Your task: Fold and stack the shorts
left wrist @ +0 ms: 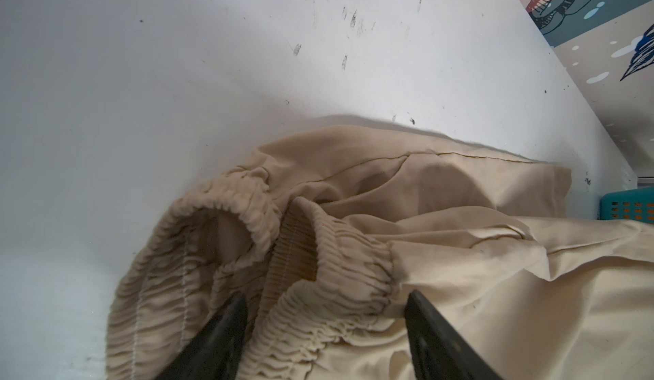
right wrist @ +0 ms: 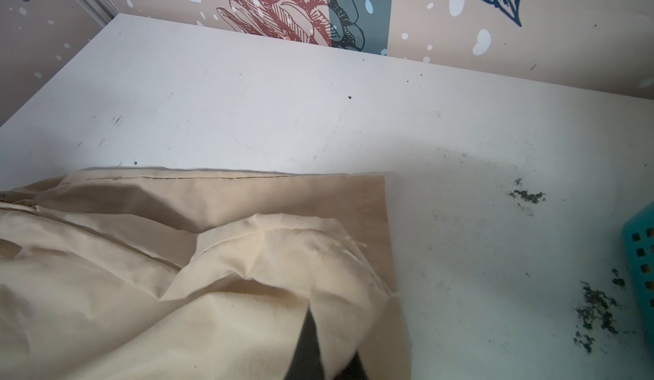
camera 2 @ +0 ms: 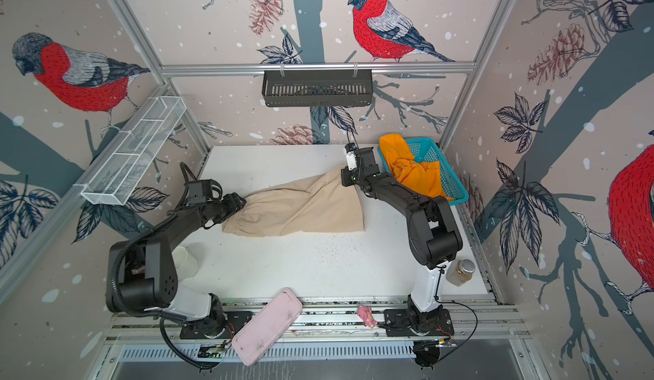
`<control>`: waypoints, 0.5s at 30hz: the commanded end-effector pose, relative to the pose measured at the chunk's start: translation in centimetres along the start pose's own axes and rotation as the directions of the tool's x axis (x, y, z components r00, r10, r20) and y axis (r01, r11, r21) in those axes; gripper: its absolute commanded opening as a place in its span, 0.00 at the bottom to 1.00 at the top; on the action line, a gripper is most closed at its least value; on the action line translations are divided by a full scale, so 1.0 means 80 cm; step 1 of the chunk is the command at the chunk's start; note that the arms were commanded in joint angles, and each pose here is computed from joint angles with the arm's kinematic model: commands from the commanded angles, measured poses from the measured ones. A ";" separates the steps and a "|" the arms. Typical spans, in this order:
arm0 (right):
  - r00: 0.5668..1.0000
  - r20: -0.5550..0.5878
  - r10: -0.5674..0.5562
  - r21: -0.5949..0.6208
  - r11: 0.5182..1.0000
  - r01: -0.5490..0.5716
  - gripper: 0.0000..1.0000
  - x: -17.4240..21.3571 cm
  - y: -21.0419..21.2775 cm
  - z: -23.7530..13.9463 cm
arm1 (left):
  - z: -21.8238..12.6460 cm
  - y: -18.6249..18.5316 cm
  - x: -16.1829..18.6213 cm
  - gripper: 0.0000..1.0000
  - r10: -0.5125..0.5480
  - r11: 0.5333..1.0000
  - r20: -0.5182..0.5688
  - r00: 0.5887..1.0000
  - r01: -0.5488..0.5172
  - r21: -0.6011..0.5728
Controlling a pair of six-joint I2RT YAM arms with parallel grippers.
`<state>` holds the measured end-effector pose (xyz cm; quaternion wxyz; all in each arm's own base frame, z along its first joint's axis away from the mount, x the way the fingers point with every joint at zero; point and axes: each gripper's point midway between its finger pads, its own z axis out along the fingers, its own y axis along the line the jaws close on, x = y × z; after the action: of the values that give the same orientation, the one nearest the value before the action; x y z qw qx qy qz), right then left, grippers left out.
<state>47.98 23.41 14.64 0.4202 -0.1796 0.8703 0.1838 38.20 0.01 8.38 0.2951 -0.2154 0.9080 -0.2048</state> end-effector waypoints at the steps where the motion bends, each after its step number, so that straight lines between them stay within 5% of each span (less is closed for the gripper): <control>1: 1.000 0.012 0.005 -0.009 1.000 -0.005 0.01 -0.002 0.000 0.002 | 0.004 -0.022 -0.011 0.63 0.036 0.997 0.017 0.999 -0.037 0.065; 6: 1.000 0.005 0.014 -0.012 1.000 -0.014 0.01 0.002 0.000 0.005 | 0.002 -0.018 -0.004 0.35 0.046 0.999 -0.011 0.999 -0.046 -0.001; 12: 1.000 0.000 0.013 -0.013 1.000 -0.013 0.01 0.005 0.000 0.006 | 0.000 -0.011 0.011 0.29 0.036 0.999 -0.036 0.999 -0.037 -0.017; 15: 1.000 0.000 0.014 -0.013 1.000 -0.014 0.01 0.005 0.000 0.006 | 0.002 -0.014 0.009 0.08 0.051 0.999 -0.035 0.998 -0.052 -0.003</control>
<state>47.79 23.39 13.58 0.4094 -0.1799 0.8749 0.1857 37.96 -1.16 8.33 0.2823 -0.1980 0.9179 -0.1961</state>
